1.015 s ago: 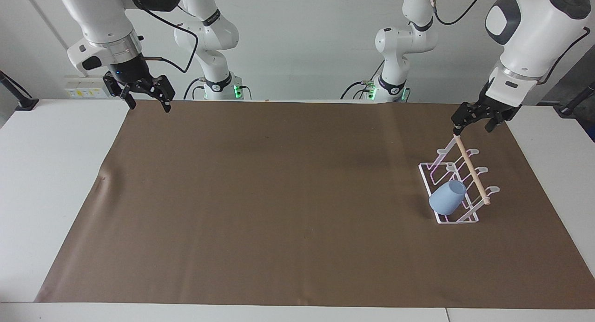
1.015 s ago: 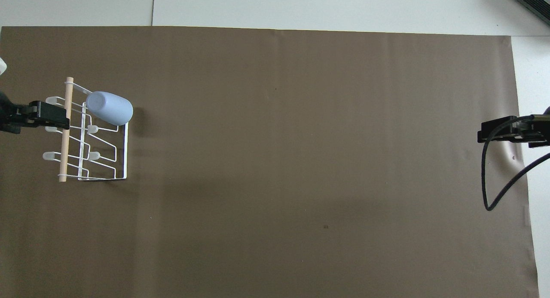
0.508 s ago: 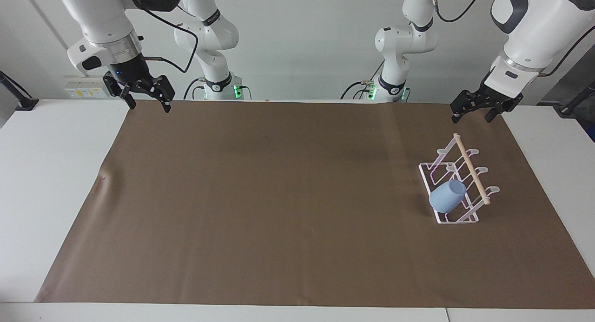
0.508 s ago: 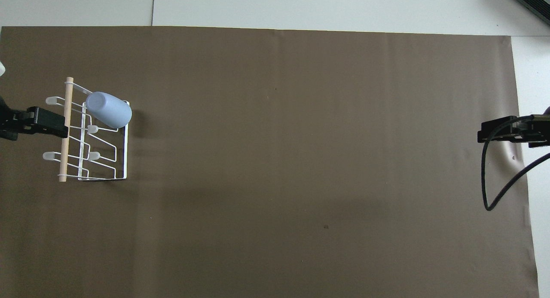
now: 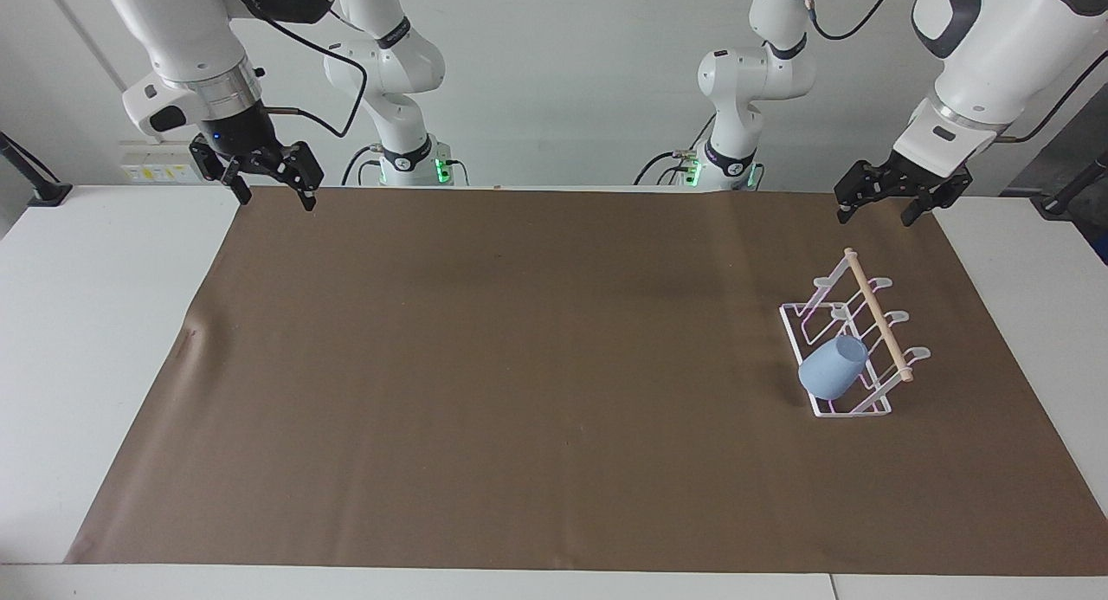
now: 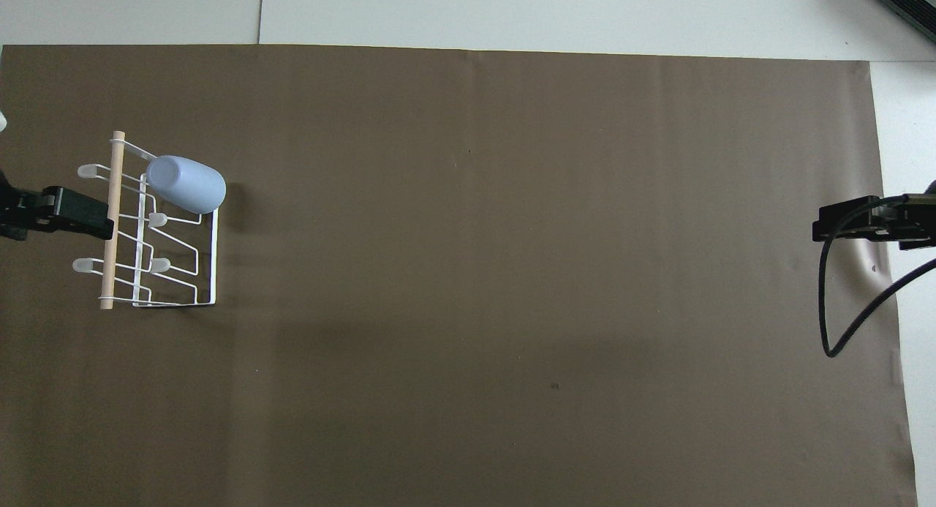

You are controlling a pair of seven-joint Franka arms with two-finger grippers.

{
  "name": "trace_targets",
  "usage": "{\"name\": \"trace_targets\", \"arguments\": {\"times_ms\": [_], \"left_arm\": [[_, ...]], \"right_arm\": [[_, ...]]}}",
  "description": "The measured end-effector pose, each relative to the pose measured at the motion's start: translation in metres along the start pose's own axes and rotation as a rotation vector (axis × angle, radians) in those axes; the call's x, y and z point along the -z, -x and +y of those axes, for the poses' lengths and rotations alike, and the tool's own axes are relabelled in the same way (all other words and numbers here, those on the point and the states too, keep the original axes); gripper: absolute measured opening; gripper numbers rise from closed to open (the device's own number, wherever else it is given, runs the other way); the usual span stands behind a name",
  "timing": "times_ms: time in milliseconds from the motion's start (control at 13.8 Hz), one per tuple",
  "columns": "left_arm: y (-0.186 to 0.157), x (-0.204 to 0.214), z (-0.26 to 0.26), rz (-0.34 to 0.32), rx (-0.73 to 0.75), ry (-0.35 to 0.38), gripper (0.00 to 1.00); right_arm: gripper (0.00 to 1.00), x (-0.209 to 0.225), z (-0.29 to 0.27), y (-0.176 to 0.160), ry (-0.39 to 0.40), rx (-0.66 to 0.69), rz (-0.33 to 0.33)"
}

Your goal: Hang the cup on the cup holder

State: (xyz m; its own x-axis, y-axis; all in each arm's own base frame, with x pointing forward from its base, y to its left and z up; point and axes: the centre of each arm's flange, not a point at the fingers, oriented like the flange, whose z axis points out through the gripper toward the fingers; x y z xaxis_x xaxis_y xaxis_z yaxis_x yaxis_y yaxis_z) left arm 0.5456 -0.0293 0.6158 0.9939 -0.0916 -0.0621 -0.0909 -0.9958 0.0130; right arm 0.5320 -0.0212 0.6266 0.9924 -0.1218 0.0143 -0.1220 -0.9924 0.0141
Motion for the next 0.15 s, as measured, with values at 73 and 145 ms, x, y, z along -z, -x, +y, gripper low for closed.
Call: {"name": "trace_targets", "arguments": {"times_ms": [73, 145], "left_arm": [[-0.0001, -0.0004, -0.0018, -0.001, 0.003, 0.0, 1.0], [-0.0003, -0.0008, -0.003, -0.002, 0.004, 0.0, 1.0]], "right_arm": [[1.0, -0.0002, -0.0001, 0.0, 0.0, 0.0, -0.001], [1.0, -0.0004, -0.0001, 0.0, 0.0, 0.0, -0.001]]}}
